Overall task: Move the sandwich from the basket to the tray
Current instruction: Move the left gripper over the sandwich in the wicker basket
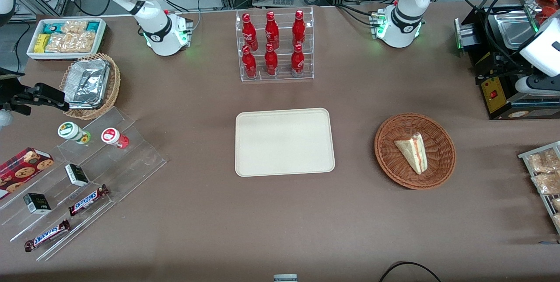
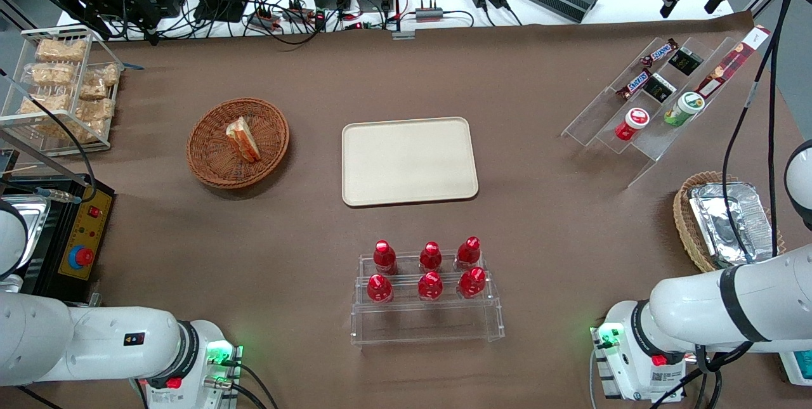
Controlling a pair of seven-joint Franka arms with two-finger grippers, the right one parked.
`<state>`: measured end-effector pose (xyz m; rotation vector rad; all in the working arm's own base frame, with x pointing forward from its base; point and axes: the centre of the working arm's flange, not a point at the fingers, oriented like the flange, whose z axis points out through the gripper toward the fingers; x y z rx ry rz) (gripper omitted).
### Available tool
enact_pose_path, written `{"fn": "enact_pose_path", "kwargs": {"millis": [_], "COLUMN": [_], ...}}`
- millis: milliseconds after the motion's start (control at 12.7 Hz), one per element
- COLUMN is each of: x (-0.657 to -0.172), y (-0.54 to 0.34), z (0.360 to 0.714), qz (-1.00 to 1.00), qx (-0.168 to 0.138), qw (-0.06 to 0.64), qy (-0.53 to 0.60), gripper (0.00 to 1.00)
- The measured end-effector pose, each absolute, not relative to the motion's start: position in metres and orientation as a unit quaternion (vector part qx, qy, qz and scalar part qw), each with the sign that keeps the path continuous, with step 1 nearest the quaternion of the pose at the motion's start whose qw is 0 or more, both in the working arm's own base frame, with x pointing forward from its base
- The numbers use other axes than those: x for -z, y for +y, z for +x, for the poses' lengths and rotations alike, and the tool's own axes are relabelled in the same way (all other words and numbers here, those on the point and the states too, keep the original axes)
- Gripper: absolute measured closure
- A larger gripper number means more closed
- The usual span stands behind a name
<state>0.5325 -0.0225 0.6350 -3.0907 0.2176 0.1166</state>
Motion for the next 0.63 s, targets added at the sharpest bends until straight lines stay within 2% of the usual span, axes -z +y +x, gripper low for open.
{"fn": "enact_pose_path", "kwargs": {"millis": [395,632], "x": [-0.624,-0.574], "y": [-0.026,-0.032], "z": [0.539,0.553], "qz": [-0.996,-0.998], "qx": [-0.042,-0.028], "qw": [0.02,0.021], "qy": [0.07,0.058], "gripper": [0.0,0.0]}}
